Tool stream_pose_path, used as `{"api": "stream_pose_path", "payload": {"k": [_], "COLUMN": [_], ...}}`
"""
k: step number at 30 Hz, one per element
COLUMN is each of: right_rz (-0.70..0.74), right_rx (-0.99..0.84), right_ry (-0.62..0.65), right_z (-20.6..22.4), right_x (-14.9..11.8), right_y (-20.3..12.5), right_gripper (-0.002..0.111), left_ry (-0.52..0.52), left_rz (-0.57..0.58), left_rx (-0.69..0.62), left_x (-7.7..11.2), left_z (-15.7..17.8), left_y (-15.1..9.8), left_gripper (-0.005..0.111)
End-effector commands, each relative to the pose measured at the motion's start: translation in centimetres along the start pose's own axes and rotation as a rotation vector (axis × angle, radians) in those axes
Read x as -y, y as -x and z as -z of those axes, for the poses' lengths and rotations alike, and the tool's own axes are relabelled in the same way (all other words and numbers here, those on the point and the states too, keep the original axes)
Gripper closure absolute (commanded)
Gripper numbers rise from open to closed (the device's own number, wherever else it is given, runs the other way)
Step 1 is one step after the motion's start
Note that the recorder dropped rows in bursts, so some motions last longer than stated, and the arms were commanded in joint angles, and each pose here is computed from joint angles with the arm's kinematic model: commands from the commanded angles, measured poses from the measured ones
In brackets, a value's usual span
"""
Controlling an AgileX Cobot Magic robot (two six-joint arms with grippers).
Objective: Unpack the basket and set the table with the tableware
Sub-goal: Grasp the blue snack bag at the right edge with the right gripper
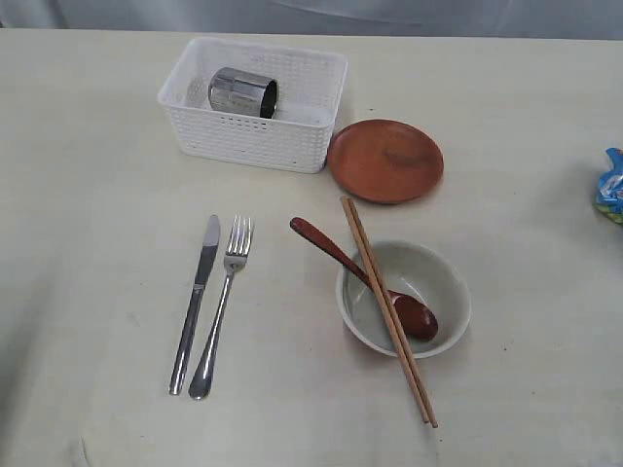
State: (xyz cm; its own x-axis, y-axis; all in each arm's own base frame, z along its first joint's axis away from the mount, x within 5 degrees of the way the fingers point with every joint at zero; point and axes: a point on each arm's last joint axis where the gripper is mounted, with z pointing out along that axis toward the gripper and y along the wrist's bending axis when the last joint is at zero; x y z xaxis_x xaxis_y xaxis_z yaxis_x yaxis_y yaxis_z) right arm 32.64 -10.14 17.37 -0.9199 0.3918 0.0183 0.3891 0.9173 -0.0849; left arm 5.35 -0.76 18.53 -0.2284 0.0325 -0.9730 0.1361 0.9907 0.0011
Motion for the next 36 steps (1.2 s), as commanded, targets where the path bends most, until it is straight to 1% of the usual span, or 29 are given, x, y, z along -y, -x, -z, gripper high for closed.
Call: {"api": "stream_pose_path", "payload": {"k": [1,3,6,11,16,21,27,32,34,36], "right_rz": [-0.032,-0.055,-0.072,-0.063,-0.083,-0.096,-0.055,-0.031,-0.066,-0.104], "right_rx": [0.095,0.12,0.145,0.145,0.111,0.169,0.182,0.169,0.164,0.154], "right_ry": [0.052,0.1,0.123,0.115,0.1,0.11,0.099,0.045,0.02,0.037], "right_z": [-0.6,-0.8,-0.8,-1.0,-2.2,-1.9,-1.2,0.1,-0.2,-0.9], "right_x": [-0.1,-0.5,-0.7,-0.7,-0.7,-0.8,-0.7,-0.2,0.6,1.3], "right_y": [0.4,0.5,0.7,0.8,1.0,1.5,2.0,2.6,2.6,2.5], "right_gripper": [0.051,0.051,0.051,0.051,0.051,0.051,0.051,0.051,0.051,0.051], "left_ry": [0.003,0.003,0.003,0.003,0.003,0.003,0.003,0.003,-0.001,-0.002], "left_rz": [-0.004,-0.004,-0.004,-0.004,-0.004,-0.004,-0.004,-0.004,0.008,0.01], "left_rx": [0.001,0.001,0.001,0.001,0.001,0.001,0.001,0.001,0.001,0.001], "left_x": [0.0,0.0,0.0,0.0,0.0,0.0,0.0,0.0,0.0,0.0], "left_z": [0.0,0.0,0.0,0.0,0.0,0.0,0.0,0.0,0.0,0.0], "left_y": [-0.1,-0.1,-0.1,-0.1,-0.1,-0.1,-0.1,-0.1,-0.1,-0.1], "left_gripper": [0.107,0.107,0.107,0.107,0.107,0.107,0.107,0.107,0.107,0.107]}}
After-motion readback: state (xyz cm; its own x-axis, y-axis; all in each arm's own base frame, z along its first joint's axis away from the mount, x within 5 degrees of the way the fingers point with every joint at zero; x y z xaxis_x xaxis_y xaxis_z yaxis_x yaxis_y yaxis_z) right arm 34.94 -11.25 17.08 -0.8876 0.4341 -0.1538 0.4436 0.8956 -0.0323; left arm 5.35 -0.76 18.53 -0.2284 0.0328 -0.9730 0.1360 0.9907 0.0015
